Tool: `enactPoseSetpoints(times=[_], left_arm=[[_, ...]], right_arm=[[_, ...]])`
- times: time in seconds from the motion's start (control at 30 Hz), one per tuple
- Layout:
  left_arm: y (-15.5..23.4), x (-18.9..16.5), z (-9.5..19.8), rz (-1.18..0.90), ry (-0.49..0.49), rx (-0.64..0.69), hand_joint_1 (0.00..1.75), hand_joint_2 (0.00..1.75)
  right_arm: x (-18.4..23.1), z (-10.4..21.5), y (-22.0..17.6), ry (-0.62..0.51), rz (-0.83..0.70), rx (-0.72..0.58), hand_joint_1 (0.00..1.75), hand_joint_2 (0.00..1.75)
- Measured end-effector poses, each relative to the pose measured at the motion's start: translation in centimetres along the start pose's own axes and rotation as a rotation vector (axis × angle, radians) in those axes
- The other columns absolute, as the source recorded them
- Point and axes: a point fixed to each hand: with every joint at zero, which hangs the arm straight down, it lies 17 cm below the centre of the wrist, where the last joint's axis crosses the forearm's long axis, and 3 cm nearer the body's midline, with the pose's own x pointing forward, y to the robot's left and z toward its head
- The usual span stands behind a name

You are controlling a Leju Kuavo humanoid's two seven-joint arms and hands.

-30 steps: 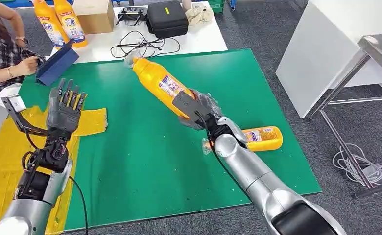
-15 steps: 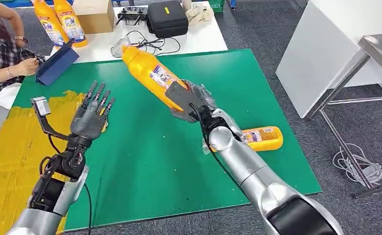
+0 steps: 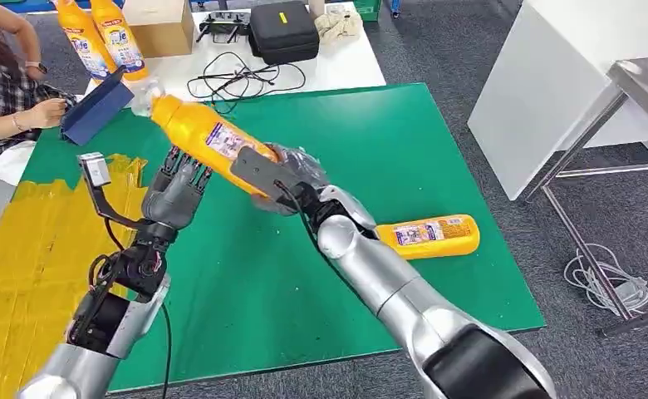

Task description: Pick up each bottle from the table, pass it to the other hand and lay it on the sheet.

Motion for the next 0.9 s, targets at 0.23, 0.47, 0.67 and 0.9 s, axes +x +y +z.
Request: enactPoseSetpoints(times=[0.23, 0.47, 0.67, 0.9], left_arm=[[0.0, -0.1, -0.6, 0.001, 0.001, 0.012, 0.00, 1.75], [0.6, -0.1, -1.5, -0.005, 0.001, 0.048, 0.00, 1.75], [1.1, -0.5, -1.6, -0.012, 0.013, 0.059, 0.00, 1.75], [1.3, -0.7, -1.5, -0.011, 0.020, 0.064, 0.00, 1.75]], right_arm=[[1.2, -0.1, 2.1, -0.007, 0.016, 0.042, 1.75, 1.75], [1.7, 0.5, 5.2, 0.007, 0.034, 0.115, 1.75, 1.75], [2.1, 0.7, 6.7, 0.019, 0.056, 0.143, 1.75, 1.75], [2.2, 0.8, 7.0, 0.019, 0.066, 0.151, 1.75, 1.75]])
